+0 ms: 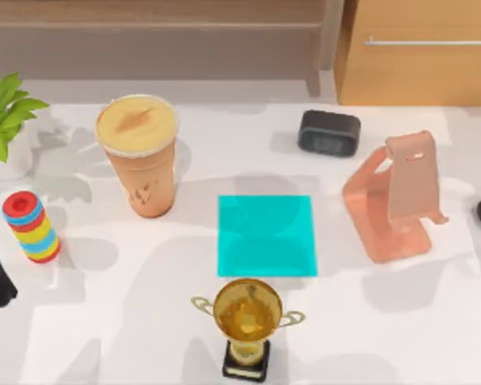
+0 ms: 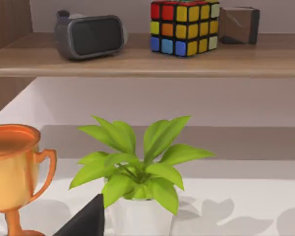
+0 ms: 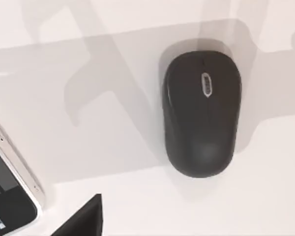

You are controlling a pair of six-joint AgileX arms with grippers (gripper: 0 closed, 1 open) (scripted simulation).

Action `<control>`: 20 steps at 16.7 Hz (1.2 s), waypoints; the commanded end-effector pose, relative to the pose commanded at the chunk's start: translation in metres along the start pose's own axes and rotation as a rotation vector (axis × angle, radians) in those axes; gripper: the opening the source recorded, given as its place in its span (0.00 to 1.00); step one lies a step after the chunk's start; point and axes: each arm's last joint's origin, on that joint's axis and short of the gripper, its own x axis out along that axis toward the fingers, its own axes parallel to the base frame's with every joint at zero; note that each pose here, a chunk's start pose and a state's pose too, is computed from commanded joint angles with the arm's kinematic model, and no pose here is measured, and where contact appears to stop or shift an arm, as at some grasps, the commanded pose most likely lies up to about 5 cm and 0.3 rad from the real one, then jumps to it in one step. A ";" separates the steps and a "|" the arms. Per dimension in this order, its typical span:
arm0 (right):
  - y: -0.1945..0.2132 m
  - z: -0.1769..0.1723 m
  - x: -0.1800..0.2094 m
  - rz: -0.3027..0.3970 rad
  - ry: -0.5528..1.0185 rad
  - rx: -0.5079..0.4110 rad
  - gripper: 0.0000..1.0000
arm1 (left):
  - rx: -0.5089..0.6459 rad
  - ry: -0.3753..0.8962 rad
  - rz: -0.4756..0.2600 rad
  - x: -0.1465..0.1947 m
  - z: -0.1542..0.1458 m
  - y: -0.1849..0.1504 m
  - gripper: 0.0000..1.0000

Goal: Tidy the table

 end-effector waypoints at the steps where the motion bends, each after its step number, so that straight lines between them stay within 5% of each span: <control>1: -0.008 -0.002 0.008 0.035 0.008 -0.027 1.00 | 0.000 0.000 0.000 0.000 0.000 0.000 1.00; 4: -0.021 -0.005 0.021 0.096 0.018 -0.074 1.00 | 0.000 0.000 0.000 0.000 0.000 0.000 1.00; 11: -0.021 -0.004 0.029 0.104 0.019 -0.079 1.00 | 0.000 0.000 0.000 0.000 0.000 0.000 1.00; 20: -0.013 -0.008 0.112 0.101 0.019 -0.078 1.00 | 0.000 0.000 0.000 0.000 0.000 0.000 1.00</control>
